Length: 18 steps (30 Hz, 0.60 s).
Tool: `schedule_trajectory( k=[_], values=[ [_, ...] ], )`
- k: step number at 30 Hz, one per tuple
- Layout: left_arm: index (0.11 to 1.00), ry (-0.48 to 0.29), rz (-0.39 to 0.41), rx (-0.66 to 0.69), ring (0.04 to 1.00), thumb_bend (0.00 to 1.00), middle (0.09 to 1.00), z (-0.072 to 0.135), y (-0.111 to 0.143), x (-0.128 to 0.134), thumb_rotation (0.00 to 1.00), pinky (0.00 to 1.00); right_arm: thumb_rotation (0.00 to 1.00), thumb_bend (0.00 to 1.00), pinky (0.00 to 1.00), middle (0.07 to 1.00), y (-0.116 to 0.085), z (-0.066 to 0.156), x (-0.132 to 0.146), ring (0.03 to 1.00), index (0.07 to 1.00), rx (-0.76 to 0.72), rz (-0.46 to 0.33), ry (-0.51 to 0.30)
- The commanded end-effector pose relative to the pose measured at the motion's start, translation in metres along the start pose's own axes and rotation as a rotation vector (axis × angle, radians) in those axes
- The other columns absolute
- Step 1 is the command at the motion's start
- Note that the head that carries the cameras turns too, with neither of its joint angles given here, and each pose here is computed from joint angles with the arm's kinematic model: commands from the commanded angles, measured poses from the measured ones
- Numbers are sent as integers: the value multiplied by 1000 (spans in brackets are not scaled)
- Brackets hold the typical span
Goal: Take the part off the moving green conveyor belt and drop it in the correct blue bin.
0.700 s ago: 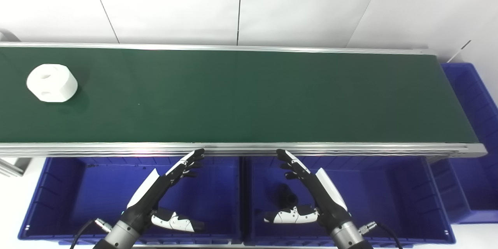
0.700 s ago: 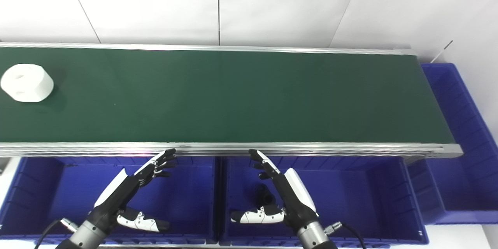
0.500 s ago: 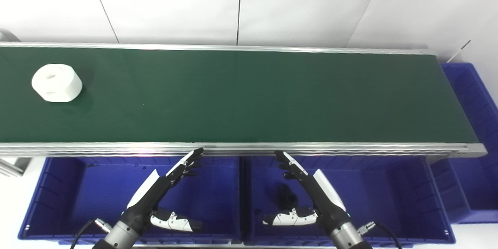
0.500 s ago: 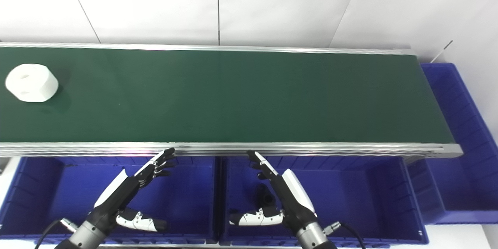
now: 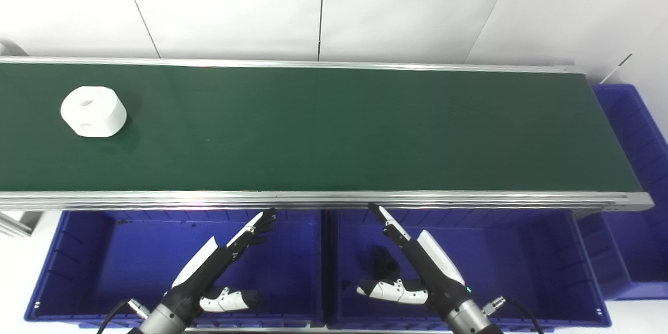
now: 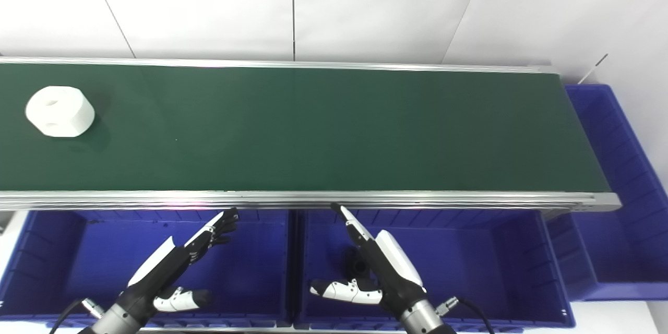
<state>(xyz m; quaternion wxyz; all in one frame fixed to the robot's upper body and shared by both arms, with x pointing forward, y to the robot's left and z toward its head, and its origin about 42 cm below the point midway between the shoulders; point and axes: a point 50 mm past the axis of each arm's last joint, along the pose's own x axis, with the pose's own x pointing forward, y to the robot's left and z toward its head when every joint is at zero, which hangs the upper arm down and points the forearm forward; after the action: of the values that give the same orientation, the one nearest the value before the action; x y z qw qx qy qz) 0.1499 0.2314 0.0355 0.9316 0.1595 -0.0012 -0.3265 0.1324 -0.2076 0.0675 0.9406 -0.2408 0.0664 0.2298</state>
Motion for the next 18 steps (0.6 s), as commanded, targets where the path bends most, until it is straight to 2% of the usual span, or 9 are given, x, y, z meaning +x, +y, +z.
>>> schedule_trajectory(
  k=[1,4,9,18],
  values=[
    [990,-58,7,1,950,738,987,11,5,3,868,891,728,718,942,993,-4,10,0,983,1000,2,-8,-73],
    [990,-54,13,11,953,754,988,10,5,3,865,895,723,707,934,991,-5,10,0,976,1000,0,-12,-74],
    [989,-57,14,12,961,755,989,10,6,5,788,910,686,712,899,980,-5,10,0,953,1000,2,-28,-59],
    [986,-46,18,20,962,781,988,8,5,6,770,907,679,720,890,973,-4,8,1,944,1000,-1,-35,-60]
  ],
)
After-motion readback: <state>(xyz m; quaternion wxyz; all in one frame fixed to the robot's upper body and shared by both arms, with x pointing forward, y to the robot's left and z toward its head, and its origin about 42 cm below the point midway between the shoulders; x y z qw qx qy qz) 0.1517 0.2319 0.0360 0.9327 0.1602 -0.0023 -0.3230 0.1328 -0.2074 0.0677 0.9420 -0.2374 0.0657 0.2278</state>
